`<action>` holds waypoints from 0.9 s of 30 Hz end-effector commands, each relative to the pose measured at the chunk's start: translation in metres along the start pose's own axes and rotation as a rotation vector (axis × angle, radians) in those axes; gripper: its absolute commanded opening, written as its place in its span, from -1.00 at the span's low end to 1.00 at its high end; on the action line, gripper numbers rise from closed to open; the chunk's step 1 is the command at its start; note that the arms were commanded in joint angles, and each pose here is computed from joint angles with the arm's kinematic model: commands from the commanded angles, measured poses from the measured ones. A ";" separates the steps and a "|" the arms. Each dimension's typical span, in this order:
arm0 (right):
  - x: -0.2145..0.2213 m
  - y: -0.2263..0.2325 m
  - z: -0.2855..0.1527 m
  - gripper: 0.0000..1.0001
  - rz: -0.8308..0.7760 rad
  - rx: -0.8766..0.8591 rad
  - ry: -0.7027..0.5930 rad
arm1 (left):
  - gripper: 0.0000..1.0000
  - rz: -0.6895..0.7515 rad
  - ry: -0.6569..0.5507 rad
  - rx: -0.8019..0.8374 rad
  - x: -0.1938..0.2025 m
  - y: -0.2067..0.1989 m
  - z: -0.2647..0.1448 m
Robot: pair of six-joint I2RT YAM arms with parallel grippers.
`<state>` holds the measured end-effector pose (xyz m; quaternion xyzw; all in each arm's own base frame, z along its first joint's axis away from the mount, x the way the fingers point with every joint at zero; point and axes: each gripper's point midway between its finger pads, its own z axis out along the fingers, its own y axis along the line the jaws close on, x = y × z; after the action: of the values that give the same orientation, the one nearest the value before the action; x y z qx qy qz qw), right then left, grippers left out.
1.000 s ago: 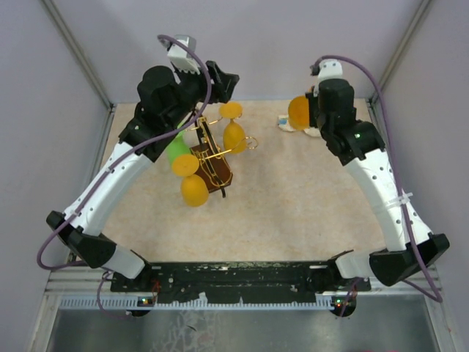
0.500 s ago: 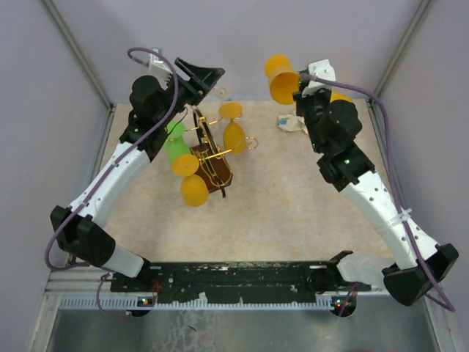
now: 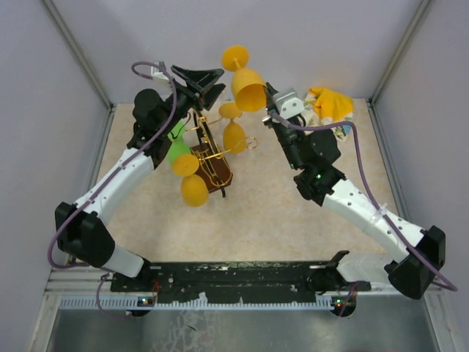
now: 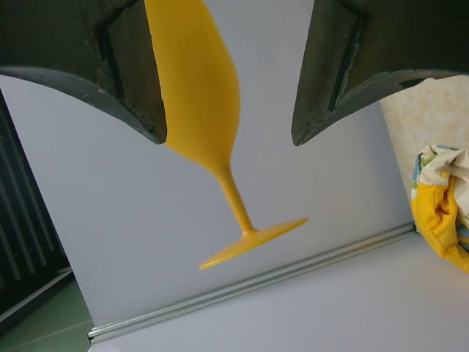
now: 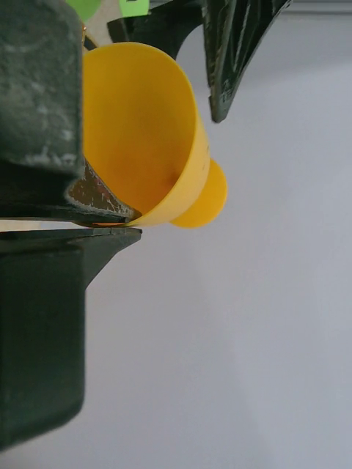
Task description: Place the wine glass upside down on the wine glass rack
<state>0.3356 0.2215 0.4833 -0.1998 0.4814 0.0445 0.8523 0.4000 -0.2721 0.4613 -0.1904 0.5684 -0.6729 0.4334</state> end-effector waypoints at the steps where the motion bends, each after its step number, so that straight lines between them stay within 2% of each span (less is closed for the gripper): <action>1: -0.040 0.005 0.008 -1.00 -0.009 0.019 -0.162 | 0.48 -0.018 -0.020 0.100 -0.006 -0.037 -0.012; 13: -0.037 0.040 0.012 -1.00 -0.039 -0.041 -0.163 | 0.37 -0.015 -0.030 0.114 -0.008 -0.041 -0.015; 27: -0.044 0.062 0.003 -1.00 -0.051 -0.091 -0.194 | 0.30 -0.017 -0.031 0.072 -0.007 -0.020 -0.011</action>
<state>0.3107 0.2867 0.4839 -0.2614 0.4203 0.0548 0.8672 0.3892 -0.2637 0.4741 -0.1942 0.5457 -0.6900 0.4341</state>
